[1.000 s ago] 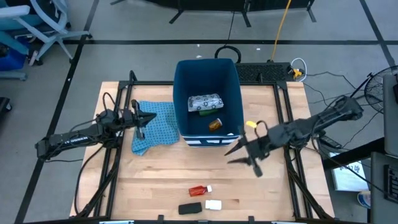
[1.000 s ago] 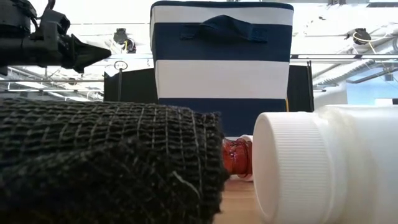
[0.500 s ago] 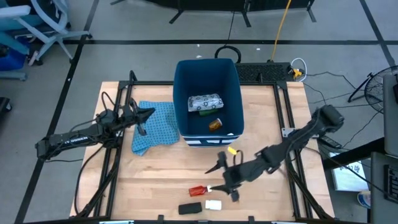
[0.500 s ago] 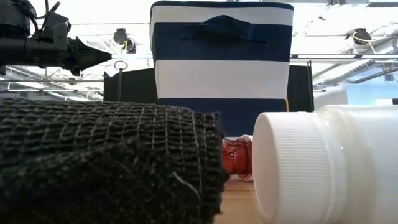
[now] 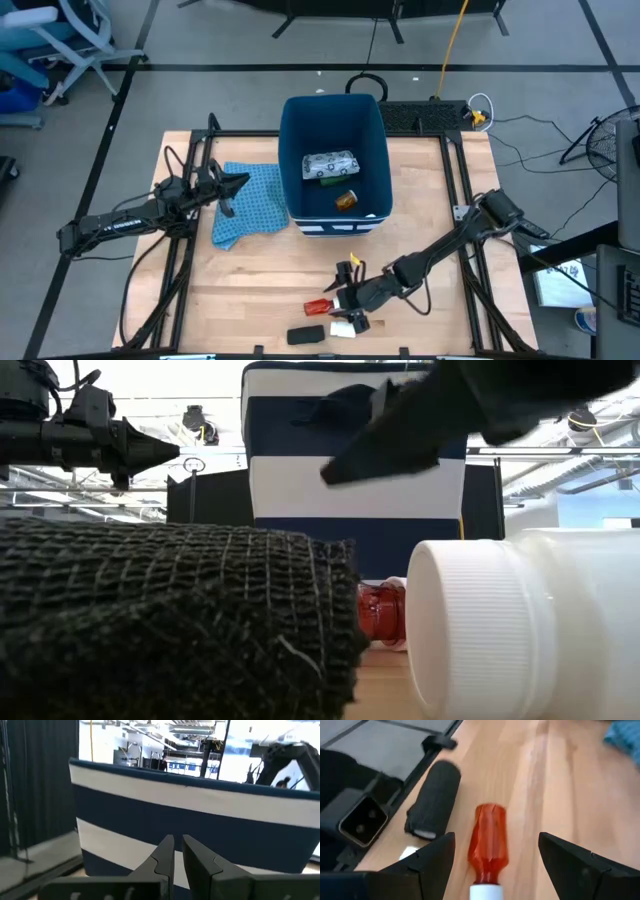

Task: Pick & place medical supplies in basket/bin
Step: Put the red pill bottle into the blue bin

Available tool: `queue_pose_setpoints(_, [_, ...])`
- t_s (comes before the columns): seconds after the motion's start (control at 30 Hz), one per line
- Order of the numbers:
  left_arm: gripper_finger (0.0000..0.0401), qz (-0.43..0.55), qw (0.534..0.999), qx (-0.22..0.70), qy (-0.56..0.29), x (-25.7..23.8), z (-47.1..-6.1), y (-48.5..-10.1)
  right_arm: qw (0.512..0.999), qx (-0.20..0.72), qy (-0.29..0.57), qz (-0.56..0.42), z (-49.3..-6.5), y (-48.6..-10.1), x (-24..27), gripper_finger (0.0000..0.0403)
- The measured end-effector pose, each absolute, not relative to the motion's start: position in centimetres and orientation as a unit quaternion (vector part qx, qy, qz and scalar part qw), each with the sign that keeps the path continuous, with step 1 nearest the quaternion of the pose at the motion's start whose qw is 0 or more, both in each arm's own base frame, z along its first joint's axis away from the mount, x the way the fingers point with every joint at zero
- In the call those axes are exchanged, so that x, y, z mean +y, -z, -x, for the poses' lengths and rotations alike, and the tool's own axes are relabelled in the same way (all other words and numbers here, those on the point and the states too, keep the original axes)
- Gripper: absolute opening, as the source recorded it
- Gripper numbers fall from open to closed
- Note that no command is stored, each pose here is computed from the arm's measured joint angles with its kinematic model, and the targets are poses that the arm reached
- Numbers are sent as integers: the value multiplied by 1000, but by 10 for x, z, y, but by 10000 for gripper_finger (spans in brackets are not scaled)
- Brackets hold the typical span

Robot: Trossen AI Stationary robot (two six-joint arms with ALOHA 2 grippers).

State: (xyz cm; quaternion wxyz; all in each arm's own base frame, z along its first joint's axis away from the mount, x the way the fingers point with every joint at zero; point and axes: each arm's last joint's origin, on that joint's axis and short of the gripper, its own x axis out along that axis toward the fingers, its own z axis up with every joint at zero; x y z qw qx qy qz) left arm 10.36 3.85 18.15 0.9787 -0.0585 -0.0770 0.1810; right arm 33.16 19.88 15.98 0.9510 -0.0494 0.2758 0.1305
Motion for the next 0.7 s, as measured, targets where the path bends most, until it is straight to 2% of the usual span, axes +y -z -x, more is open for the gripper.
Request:
queue_pose_setpoints(0.27, [42, 94, 980, -80, -154, 37, -104, -181, 925, 348, -138, 64, -328, -133, 198, 281])
queue_pose_setpoints(0.7, [42, 96, 983, -75, -140, 36, -104, -181, 920, 359, -138, 71, -333, -109, 198, 277])
